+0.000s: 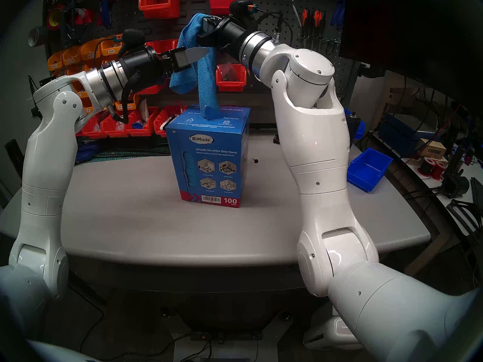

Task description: Take out a shop towel

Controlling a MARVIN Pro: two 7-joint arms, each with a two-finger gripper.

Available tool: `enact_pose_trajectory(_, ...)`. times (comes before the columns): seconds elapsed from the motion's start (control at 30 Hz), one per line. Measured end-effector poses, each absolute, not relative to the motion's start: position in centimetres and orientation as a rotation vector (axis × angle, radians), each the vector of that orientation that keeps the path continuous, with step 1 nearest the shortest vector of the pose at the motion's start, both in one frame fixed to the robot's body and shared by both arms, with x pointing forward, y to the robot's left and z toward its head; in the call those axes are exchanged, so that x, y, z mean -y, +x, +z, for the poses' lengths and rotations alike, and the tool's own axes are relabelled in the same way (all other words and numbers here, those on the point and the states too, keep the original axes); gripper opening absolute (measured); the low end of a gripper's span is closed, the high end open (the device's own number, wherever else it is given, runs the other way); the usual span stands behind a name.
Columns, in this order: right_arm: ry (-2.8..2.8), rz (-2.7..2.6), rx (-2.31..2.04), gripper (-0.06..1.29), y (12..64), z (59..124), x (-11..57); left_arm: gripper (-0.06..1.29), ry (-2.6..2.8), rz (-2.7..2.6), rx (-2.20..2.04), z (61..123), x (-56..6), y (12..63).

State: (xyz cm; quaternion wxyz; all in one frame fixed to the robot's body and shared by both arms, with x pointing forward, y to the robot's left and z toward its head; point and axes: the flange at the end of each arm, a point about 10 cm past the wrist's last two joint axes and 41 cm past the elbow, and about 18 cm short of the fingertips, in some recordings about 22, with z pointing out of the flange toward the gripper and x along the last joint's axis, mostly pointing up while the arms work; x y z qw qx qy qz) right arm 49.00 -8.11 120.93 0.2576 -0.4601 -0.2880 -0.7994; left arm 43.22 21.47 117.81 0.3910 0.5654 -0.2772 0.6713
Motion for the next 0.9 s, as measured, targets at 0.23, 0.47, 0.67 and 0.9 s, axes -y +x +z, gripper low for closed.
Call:
enact_pose_trajectory(0.23,-1.248,-2.168,0.781,-0.04,49.0,120.9,8.1,1.26,1.418,1.688,0.738,117.8,-21.0,43.0)
enact_pose_trajectory(0.47,-1.248,-2.168,0.781,-0.04,49.0,120.9,8.1,1.26,1.437,1.654,0.804,116.9,-20.5,42.7)
enact_pose_trajectory(0.67,-1.248,-2.168,0.781,-0.04,49.0,120.9,8.1,1.26,1.467,1.626,0.858,115.3,-19.9,42.8)
enact_pose_trajectory(0.9,-1.248,-2.168,0.781,-0.04,49.0,120.9,8.1,1.26,1.487,1.623,0.893,114.1,-19.7,43.1)
